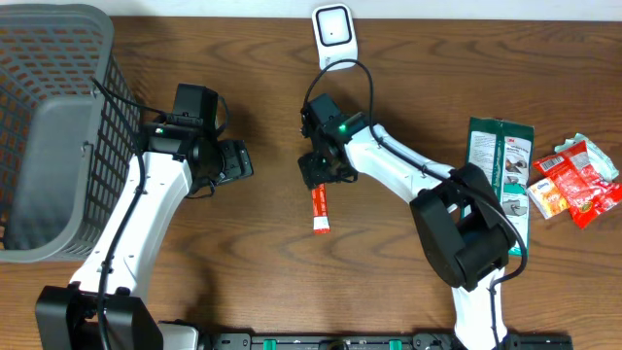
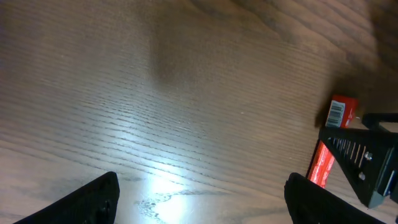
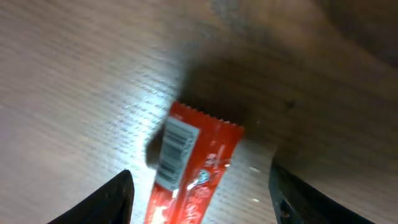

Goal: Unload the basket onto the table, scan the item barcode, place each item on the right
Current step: 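Move the right gripper left over the red stick packet, then lower the right gripper and grasp the red stick packet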

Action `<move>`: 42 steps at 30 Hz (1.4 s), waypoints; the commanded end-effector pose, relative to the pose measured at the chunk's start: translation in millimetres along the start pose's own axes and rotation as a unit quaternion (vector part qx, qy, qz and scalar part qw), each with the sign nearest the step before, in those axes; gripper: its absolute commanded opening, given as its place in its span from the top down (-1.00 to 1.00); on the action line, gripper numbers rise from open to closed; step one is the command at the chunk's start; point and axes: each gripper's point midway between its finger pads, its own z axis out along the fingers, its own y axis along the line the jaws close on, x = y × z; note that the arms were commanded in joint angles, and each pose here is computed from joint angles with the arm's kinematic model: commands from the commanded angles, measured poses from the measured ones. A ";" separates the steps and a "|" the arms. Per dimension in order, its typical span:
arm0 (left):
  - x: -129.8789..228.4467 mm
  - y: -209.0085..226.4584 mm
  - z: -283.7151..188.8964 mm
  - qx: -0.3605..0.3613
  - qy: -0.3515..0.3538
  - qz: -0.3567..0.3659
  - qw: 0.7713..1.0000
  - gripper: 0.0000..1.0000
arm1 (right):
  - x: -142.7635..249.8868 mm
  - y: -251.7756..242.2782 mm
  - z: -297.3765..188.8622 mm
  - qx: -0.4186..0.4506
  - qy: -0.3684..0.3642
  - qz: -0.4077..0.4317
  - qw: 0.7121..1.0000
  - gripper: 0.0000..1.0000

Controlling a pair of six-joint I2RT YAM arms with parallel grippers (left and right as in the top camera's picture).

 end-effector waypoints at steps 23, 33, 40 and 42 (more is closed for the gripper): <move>-0.5 1.0 -2.2 -0.002 -0.004 0.002 1.000 -0.72 | 11.3 -39.4 -36.7 0.069 0.042 -0.002 0.997 -0.98; -0.5 1.0 -2.2 -0.002 -0.004 0.002 1.000 -0.72 | 16.7 -5.6 -31.9 -0.014 0.051 0.047 0.997 0.09; -0.5 1.0 -2.2 -0.002 -0.004 0.002 1.000 -0.72 | 16.9 -5.3 -31.7 -0.008 0.053 0.157 0.986 0.43; -0.5 1.0 -2.2 -0.002 -0.004 0.002 1.000 -0.72 | 17.0 -5.3 -31.7 -0.007 0.053 0.168 0.984 0.44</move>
